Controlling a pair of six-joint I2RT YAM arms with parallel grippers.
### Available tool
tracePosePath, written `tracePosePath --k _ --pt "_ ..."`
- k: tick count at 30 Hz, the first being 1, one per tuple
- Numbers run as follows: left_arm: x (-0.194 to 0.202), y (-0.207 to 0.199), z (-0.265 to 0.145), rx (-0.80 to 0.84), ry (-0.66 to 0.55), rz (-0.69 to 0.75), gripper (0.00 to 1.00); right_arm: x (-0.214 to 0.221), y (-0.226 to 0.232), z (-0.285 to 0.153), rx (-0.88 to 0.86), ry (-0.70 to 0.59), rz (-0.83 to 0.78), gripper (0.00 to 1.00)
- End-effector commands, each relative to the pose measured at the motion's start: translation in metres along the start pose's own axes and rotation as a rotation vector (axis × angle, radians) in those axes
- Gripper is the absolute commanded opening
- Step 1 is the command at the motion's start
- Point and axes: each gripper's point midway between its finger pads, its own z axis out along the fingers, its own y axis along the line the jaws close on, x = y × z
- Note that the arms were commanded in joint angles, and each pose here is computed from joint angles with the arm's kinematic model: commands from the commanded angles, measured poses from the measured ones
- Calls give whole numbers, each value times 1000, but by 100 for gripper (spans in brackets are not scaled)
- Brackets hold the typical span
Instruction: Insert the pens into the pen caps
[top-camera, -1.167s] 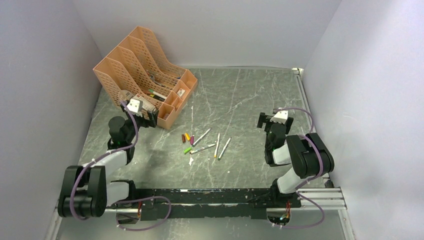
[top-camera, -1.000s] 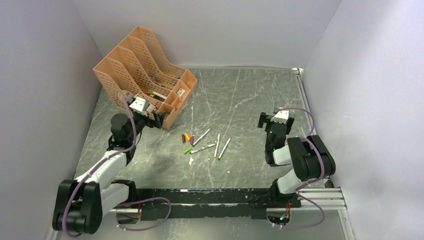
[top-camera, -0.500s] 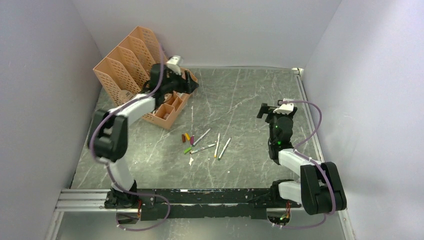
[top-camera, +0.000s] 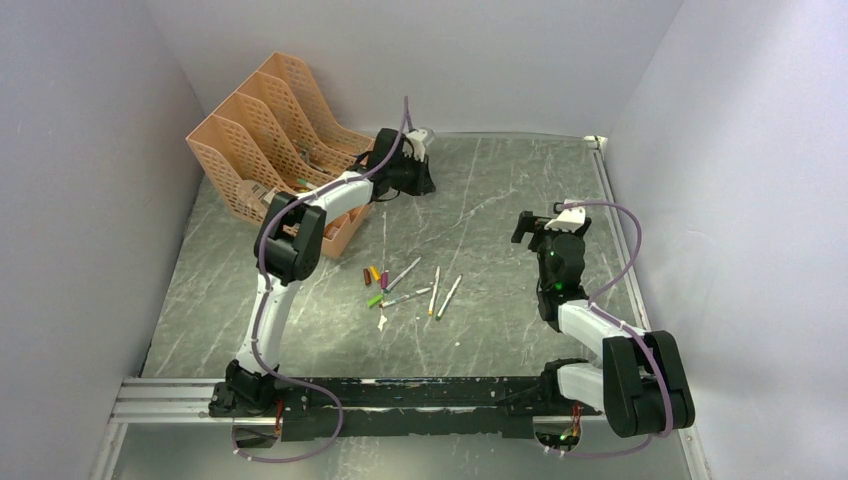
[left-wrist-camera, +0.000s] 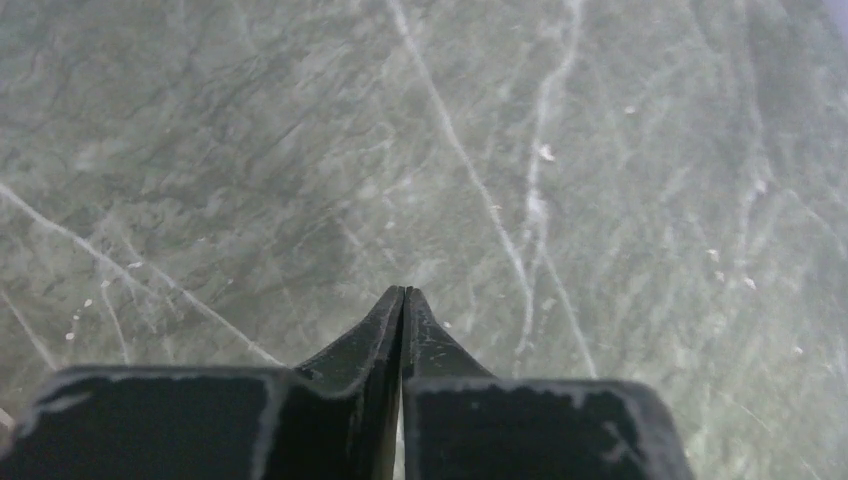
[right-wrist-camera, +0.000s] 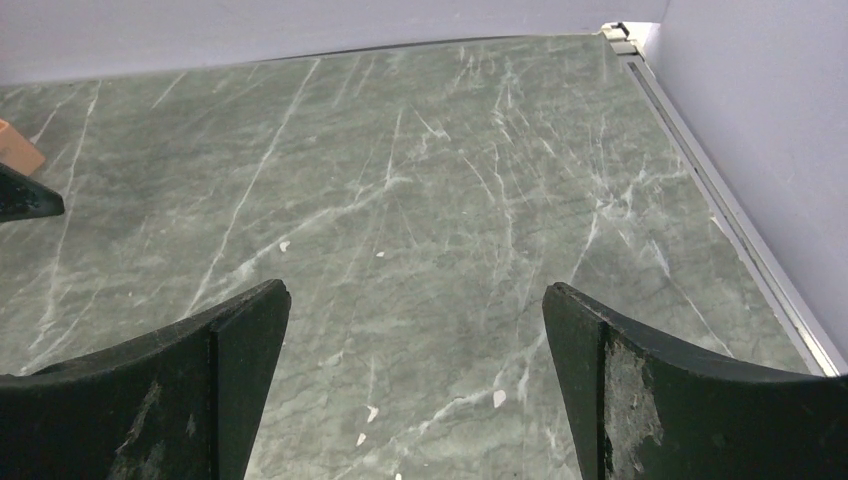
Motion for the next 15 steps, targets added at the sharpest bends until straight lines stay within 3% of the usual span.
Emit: tracePosePath --k 1,7,15 --pt "25 41 10 -159 58 -4 9 2 -4 -2 15 6 -12 100" --pt "13 73 21 -297 25 27 7 3 -1 3 3 19 -22 100" --pt "11 133 6 -493 21 -71 7 8 0 0 -2 38 -24 100"
